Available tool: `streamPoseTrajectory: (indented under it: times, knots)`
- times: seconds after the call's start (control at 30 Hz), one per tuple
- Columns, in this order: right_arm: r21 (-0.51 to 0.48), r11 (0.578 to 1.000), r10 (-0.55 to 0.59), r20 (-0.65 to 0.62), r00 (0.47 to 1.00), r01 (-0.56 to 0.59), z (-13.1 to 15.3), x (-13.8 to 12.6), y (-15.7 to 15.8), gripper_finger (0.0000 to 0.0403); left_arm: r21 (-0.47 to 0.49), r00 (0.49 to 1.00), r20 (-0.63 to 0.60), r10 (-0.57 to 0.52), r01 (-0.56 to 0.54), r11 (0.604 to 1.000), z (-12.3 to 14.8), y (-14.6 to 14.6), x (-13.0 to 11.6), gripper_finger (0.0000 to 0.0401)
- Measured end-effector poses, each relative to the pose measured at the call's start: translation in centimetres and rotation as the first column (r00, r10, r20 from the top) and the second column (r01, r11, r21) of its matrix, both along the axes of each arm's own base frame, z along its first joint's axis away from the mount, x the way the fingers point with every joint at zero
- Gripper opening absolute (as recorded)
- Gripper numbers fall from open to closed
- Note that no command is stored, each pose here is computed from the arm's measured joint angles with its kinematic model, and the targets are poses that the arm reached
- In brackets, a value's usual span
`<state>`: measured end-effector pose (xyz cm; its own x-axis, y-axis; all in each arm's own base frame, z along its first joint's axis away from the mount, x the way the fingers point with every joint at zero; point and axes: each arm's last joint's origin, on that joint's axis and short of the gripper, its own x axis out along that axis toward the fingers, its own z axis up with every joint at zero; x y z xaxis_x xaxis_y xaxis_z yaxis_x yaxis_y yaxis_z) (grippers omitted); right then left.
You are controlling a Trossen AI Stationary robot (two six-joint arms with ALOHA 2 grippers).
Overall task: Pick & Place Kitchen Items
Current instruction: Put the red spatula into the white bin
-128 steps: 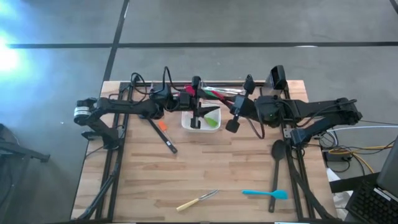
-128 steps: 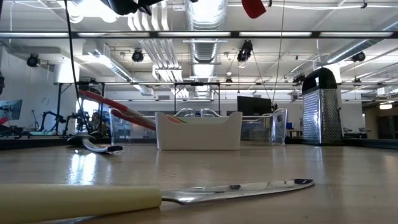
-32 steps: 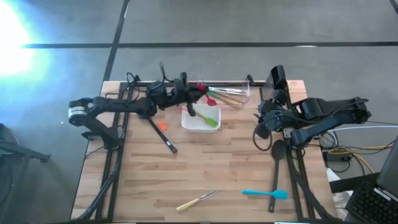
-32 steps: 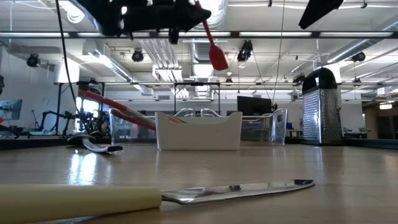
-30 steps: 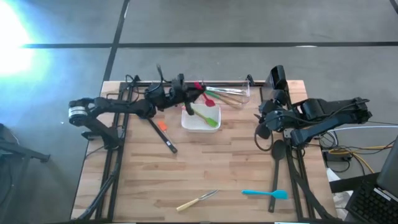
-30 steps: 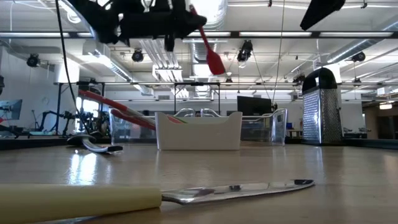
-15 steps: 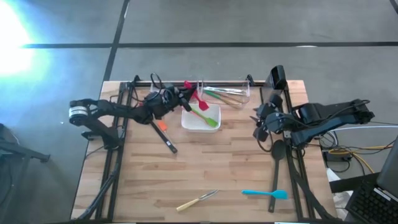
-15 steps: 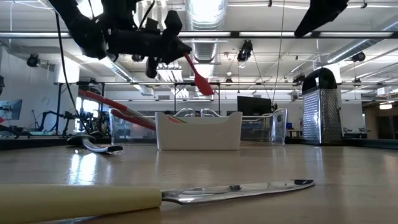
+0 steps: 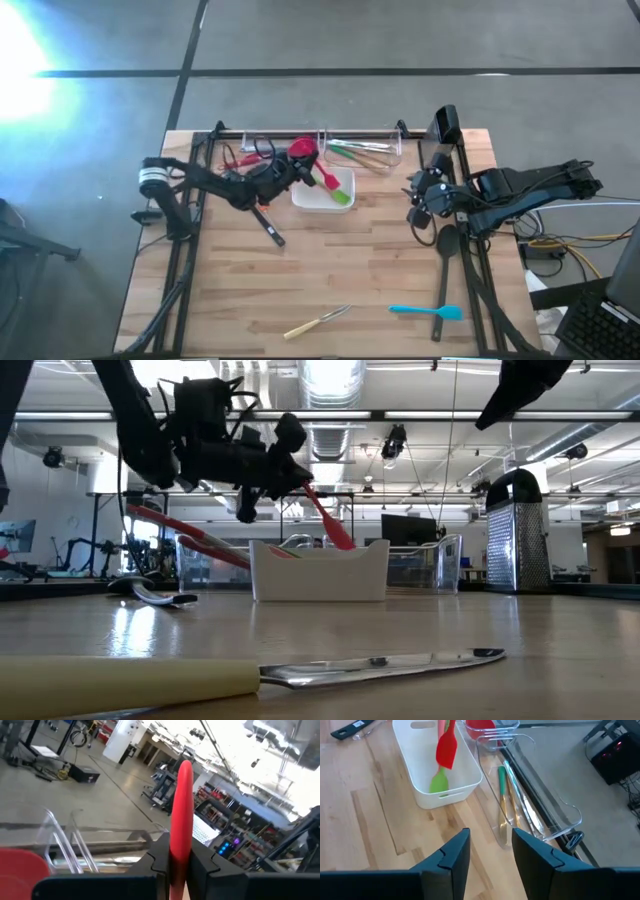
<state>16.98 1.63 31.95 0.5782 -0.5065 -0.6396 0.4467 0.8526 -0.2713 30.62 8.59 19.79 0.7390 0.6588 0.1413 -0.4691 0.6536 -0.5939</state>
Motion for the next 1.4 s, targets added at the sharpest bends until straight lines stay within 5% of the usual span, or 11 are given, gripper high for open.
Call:
streamPoseTrajectory:
  times: [0.37, 0.93, 1.2, 1.4]
  knots:
    - [0.002, 1.0, -0.001, -0.001, 1.0, 0.001, -0.1, 0.0, 0.0, 0.0142, -0.144, 0.998, 0.06, 0.012, -0.003, 0.99, -4.2, -0.4, 1.2, 0.0031]
    - [0.004, 1.0, -0.001, 0.001, 1.0, 0.001, -0.1, 0.0, 0.0, 0.0123, -0.19, 0.999, -0.007, 0.049, -0.05, 0.981, -5.1, -0.3, 1.2, 0.0032]
    - [0.008, 1.0, -0.001, 0.019, 1.0, 0.001, 0.0, 0.1, 0.0, 0.0123, -0.19, 0.998, -0.023, 0.052, -0.056, 0.98, -5.3, -0.3, 1.1, 0.0132]
    - [0.008, 1.0, 0.0, 0.02, 1.0, 0.0, 0.0, 0.1, 0.0, 0.0123, -0.191, 0.998, -0.025, 0.052, -0.056, 0.98, -5.3, -0.3, 1.1, 0.017]
